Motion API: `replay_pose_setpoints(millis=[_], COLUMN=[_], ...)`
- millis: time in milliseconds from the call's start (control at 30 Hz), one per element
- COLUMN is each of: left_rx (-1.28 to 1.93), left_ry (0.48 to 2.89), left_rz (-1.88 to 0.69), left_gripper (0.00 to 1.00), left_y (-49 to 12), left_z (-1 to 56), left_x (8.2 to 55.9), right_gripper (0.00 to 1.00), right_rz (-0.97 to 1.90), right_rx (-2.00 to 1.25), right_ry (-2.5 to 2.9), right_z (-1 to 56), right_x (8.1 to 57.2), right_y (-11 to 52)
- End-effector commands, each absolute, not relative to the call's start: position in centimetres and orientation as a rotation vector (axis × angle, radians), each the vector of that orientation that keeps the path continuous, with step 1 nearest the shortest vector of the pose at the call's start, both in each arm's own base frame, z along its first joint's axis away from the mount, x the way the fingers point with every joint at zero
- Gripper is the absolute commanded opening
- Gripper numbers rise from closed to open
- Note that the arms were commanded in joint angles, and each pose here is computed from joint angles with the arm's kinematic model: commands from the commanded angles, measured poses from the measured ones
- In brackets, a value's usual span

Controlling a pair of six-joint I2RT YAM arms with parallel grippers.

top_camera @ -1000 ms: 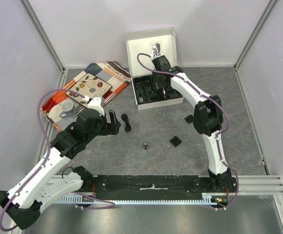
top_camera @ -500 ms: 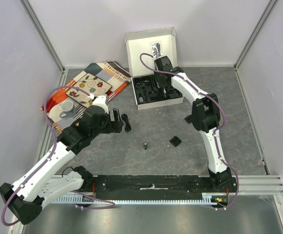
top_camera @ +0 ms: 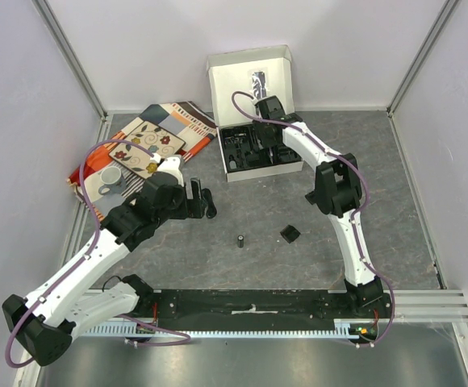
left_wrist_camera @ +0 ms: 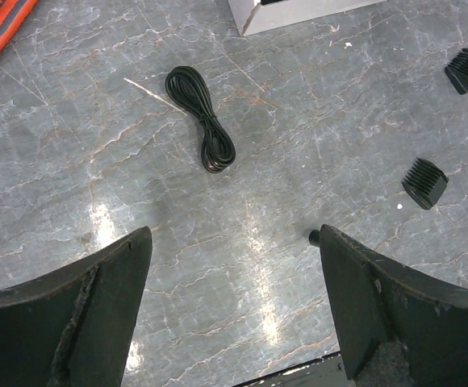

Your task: Sort the hair-cutting tools

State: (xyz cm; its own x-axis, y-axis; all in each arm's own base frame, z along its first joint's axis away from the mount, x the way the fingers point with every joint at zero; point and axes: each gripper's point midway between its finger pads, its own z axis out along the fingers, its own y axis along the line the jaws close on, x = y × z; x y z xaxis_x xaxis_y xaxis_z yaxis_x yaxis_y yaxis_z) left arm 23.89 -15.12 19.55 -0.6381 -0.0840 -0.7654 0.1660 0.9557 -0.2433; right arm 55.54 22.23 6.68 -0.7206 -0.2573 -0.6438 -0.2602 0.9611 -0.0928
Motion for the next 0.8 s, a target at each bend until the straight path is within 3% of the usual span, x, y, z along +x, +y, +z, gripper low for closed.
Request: replay_pose_setpoints(millis=[0,133,300,400,433,500,533,767], left_rx=[0.064,0.058,0.050,0.046,0.045,0.045,0.045,0.048], left_ry=[2.155,2.154,2.148,2.144,2.147,2.147,2.147,2.157], left_rz=[-0.435,-0.446,-0.456,-0.451,-0.446,-0.444,-0.439,-0.421], left_gripper=[0.90,0.90,0.90,0.90,0.90,0.90,0.90,0.90], left_y=[-16.0,-16.0,-15.9,-15.7,-15.6,-15.6,-15.5,-15.4], left_z=[22.3,22.4,22.5,22.5,22.4,22.4,22.4,21.9], left_x=[24.5,24.4,24.1,24.1,24.0,24.0,24.0,24.1], right_gripper=[0.60,0.69,0.71,0.60,0.41,0.21,0.02,0.00], right_rz=[0.100,0.130,0.118,0.096,0.091,0.082,0.086,0.143], right_rx=[-0.331,-0.320,-0.297,-0.275,-0.271,-0.259,-0.250,-0.283], right_ry=[2.259,2.193,2.146,2.136,2.138,2.141,2.147,2.185], right_z=[12.3,16.5,19.1,19.2,18.9,18.1,17.7,16.3], right_x=[57.5,57.4,57.3,57.7,57.8,58.2,58.2,56.7], right_y=[23.9,24.1,23.7,23.3,23.3,23.3,23.4,24.1])
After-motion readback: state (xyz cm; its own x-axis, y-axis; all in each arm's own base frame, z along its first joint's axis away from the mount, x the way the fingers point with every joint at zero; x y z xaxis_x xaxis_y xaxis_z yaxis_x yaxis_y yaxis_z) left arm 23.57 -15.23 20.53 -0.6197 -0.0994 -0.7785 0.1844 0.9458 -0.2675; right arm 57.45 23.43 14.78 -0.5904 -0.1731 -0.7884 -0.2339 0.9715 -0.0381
